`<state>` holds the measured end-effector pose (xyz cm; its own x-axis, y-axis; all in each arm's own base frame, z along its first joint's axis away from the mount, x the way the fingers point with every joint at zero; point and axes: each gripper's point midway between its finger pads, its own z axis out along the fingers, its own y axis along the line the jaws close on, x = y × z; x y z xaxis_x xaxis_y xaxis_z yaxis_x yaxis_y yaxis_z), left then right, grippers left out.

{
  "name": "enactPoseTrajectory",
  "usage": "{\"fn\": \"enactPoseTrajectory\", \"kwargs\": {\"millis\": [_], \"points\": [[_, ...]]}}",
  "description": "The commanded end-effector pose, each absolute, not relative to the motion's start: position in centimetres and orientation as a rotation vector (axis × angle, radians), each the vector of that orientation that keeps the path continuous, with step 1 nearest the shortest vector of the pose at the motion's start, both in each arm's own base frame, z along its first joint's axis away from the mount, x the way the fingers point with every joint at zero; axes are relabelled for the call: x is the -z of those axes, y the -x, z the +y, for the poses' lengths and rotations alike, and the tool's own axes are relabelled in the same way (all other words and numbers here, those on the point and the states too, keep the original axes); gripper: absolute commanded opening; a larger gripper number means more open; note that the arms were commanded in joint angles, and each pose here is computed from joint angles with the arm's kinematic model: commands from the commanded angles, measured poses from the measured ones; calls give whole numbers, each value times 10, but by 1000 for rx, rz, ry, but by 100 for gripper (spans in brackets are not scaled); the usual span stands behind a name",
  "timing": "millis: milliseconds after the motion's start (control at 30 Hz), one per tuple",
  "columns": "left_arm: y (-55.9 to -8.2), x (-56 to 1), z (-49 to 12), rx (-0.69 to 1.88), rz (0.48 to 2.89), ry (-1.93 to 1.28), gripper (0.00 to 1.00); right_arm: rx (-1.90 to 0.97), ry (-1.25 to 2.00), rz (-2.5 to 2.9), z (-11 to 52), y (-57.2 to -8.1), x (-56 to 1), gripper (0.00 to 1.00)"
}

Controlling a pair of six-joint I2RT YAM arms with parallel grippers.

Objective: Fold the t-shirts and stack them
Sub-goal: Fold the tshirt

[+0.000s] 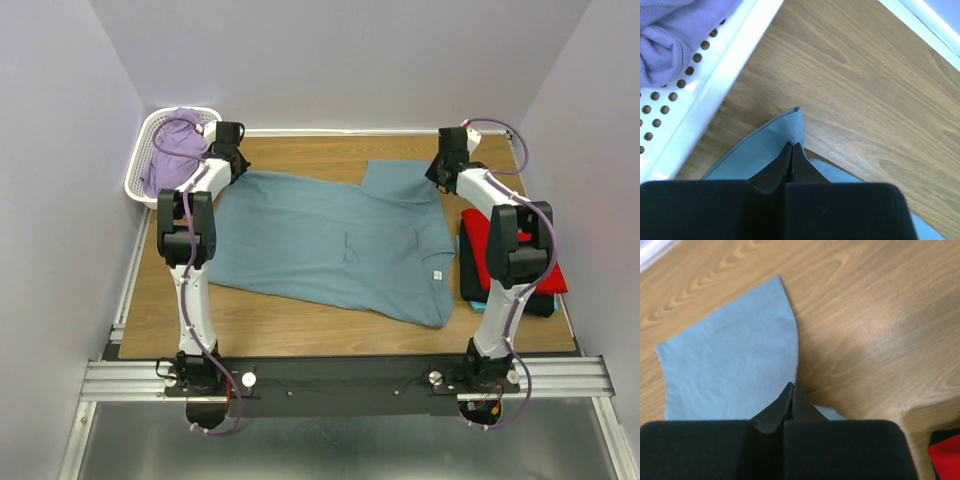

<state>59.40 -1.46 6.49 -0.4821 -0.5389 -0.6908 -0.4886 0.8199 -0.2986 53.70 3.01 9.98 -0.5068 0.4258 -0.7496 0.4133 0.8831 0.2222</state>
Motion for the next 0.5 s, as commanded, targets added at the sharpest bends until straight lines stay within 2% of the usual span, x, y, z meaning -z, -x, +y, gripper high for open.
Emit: {"fn": "enactPoseTrajectory", "kwargs": {"millis": [0,467], "points": [[-592,-86,-13,117,2130,737,0,-33,-595,2174,29,-524,-103,1],[-580,-112,-4,131,2081,753,0,-124,-617,2096,31,-480,-151,0]]}}
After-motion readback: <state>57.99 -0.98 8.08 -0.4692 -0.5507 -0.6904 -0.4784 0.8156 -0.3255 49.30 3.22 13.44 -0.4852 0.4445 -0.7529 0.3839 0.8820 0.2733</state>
